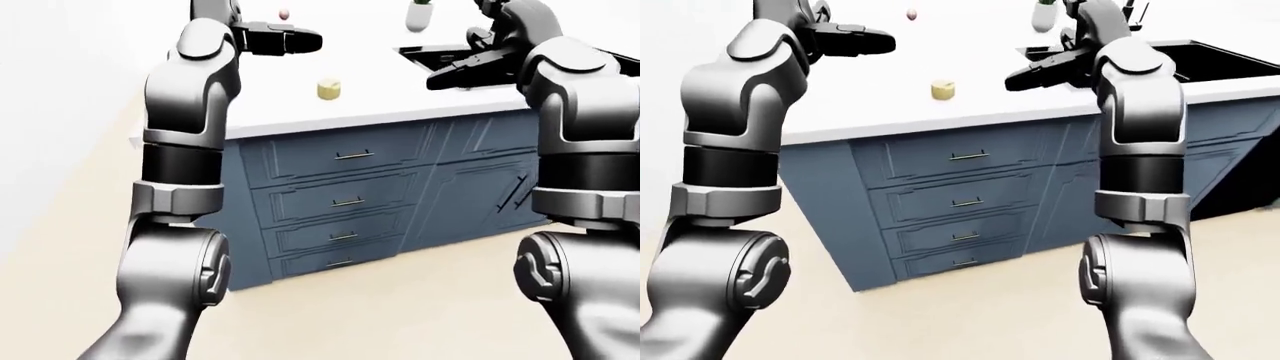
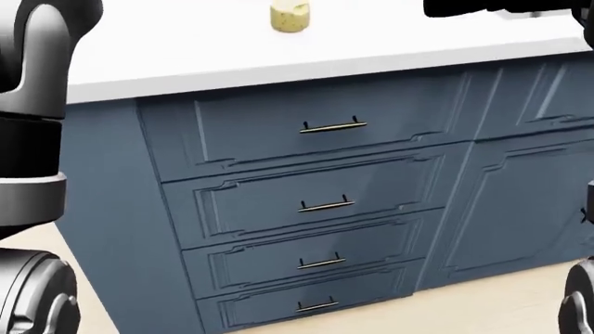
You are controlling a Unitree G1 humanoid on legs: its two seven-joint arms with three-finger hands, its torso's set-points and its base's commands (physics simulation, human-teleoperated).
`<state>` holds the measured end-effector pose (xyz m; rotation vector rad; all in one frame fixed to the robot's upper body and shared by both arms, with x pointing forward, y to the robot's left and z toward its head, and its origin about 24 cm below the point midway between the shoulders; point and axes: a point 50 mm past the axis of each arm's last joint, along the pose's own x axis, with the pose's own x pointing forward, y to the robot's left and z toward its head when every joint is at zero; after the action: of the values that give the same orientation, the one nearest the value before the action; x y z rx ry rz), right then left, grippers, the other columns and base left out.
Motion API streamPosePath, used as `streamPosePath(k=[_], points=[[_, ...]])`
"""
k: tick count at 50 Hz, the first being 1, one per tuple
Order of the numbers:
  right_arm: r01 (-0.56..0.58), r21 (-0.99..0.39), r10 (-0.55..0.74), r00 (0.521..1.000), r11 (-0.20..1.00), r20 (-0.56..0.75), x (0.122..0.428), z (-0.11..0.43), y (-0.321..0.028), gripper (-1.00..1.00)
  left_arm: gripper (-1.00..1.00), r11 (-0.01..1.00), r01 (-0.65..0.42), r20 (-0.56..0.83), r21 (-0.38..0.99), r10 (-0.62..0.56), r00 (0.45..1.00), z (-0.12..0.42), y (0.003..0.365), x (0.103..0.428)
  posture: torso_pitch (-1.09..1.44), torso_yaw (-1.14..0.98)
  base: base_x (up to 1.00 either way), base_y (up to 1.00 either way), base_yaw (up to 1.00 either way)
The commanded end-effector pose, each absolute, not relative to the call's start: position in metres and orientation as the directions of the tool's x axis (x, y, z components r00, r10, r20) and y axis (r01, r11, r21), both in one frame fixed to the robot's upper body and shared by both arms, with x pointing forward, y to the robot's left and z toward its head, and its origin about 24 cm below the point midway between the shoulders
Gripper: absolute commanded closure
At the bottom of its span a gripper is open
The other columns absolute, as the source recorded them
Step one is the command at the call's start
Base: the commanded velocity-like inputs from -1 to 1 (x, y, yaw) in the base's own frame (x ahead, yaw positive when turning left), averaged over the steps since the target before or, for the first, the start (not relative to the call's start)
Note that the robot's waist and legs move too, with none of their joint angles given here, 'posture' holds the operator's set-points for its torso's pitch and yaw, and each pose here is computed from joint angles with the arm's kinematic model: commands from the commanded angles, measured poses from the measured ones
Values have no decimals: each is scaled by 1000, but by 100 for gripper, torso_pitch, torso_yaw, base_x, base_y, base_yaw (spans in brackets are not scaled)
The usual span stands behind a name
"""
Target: Pick up the wedge of cheese and place it on the slice of bread to prepare a simple cheese on bread dish.
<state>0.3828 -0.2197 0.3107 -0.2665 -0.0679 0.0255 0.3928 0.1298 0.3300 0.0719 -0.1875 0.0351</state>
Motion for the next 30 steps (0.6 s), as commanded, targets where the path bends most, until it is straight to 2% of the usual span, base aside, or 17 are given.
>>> streamPosePath(k=[1, 30], points=[[0, -273, 38, 990, 962, 136, 378, 329, -218, -100, -100, 997, -44, 266, 61, 26, 964, 351, 130, 386, 0, 0, 20, 2, 0], [-4, -275, 42, 990, 962, 131, 379, 330, -217, -100, -100, 997, -44, 266, 61, 26, 964, 353, 130, 386, 0, 0, 21, 2, 0]])
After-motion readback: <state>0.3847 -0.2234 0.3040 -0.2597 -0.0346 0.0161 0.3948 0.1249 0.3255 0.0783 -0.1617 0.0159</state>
